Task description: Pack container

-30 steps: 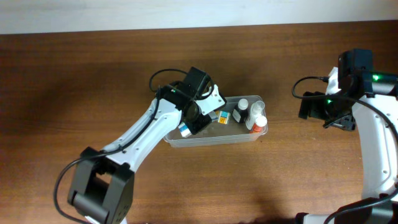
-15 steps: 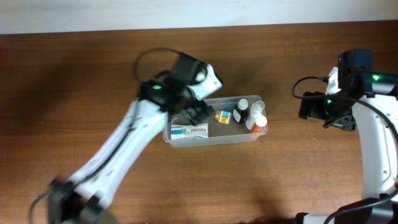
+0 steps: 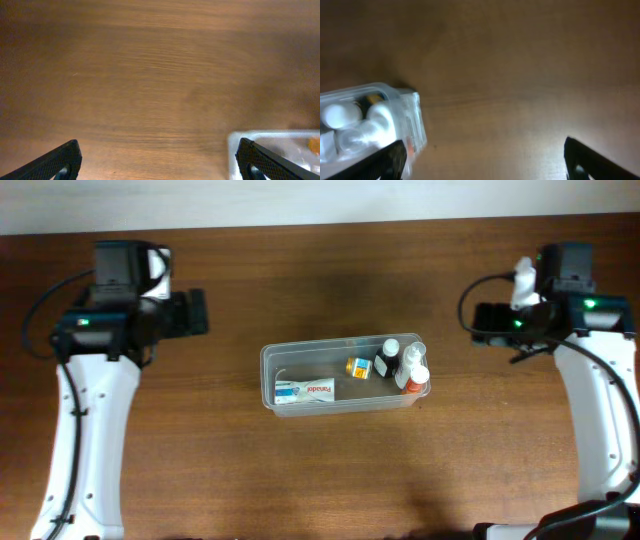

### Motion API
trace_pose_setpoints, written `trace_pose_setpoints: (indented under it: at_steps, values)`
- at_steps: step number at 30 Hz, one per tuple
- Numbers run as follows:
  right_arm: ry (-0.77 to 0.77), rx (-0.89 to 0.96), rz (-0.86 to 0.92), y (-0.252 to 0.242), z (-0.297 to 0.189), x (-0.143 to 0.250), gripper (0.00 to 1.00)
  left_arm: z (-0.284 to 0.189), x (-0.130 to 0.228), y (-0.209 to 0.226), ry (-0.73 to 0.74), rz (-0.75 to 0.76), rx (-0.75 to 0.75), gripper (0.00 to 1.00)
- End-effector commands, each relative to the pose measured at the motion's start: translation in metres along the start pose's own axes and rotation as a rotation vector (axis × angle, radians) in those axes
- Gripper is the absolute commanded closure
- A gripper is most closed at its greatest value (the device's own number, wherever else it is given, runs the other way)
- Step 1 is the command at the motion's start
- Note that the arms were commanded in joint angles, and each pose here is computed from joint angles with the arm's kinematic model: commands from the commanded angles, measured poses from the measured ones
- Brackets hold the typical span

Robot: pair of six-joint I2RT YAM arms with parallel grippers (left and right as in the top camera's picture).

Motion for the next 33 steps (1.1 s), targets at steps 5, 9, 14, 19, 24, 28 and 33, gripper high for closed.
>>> trace_pose_setpoints:
  at_steps: [5,9,14,19,24,28,33]
  values:
    - [-0.116,-0.054,-0.138,0.031,0.000,-0.018,0.02,0.003,0.009,0.035,0.034,-0.153,-0.061,0.01]
    - [-0.112,-0.053,-0.137,0.031,0.000,-0.018,0.02,0.003,0.008,0.036,0.025,-0.145,-0.066,0.01]
    - [-0.054,-0.039,-0.134,0.027,-0.003,-0.005,0.02,0.002,0.019,0.030,0.087,-0.069,-0.019,0.01]
    - [-0.011,0.025,-0.080,0.017,-0.021,0.012,0.02,-0.003,0.034,0.025,0.151,-0.039,0.013,0.00]
    - [-0.062,0.113,-0.018,0.002,-0.060,0.030,0.02,-0.026,0.050,0.002,0.080,0.050,0.055,0.01]
    - [-0.125,0.098,0.001,-0.002,-0.095,0.051,0.02,-0.045,0.076,-0.012,0.011,0.105,0.053,0.01]
    - [-0.216,0.054,0.089,-0.009,-0.123,0.089,0.02,-0.065,0.126,-0.020,-0.058,0.108,0.062,0.01]
Point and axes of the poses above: each gripper's point midway between its finger pads, its own z axis out along the fingers, its own y axis along the line the jaws close on, x = y × z, the point moved 6 cm from there along -z, back along the fingers, and after that the axes turned 8 degrees about z, right-handed, at the moved point
